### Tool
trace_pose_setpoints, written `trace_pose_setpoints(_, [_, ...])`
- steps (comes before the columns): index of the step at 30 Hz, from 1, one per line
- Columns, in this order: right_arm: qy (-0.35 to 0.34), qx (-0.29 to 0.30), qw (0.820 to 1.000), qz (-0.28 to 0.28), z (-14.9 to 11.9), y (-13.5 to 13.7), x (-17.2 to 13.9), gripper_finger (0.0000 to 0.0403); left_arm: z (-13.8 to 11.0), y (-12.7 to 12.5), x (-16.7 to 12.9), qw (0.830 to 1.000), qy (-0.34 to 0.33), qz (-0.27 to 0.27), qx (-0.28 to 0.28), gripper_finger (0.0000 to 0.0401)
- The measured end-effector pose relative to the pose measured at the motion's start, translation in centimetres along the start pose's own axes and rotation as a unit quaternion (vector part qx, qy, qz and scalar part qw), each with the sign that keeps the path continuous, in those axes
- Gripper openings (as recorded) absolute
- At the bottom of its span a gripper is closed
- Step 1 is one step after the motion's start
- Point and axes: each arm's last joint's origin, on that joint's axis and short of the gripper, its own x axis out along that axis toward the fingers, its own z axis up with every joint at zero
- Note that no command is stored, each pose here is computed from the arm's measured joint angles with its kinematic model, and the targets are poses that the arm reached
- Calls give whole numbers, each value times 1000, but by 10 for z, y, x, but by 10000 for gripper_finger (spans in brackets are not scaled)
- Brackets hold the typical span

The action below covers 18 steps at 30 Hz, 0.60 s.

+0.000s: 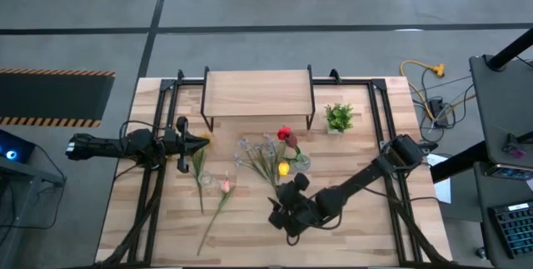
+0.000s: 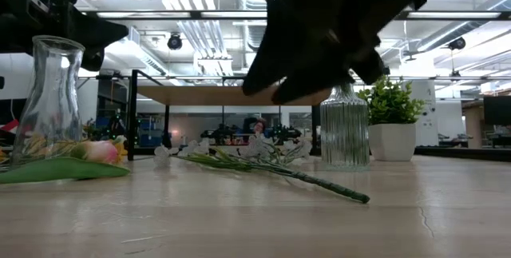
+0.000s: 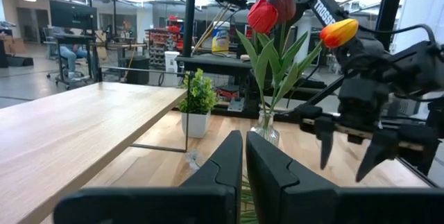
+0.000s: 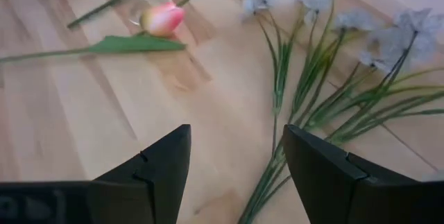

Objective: Pick and place flowers into a vace then onto a shelf
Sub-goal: Put the white flowers into the bottom transparent vase

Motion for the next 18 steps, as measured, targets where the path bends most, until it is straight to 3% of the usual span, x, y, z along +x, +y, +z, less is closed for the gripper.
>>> trace_pose_setpoints(12, [67,-9,998,-11,-36,-4,33,219,0,0,0,1000,2,0,0,3])
trace_pose_setpoints(18, [68,-8,997,-25,-45,-5,40,219,0,0,0,1000,2,0,0,3])
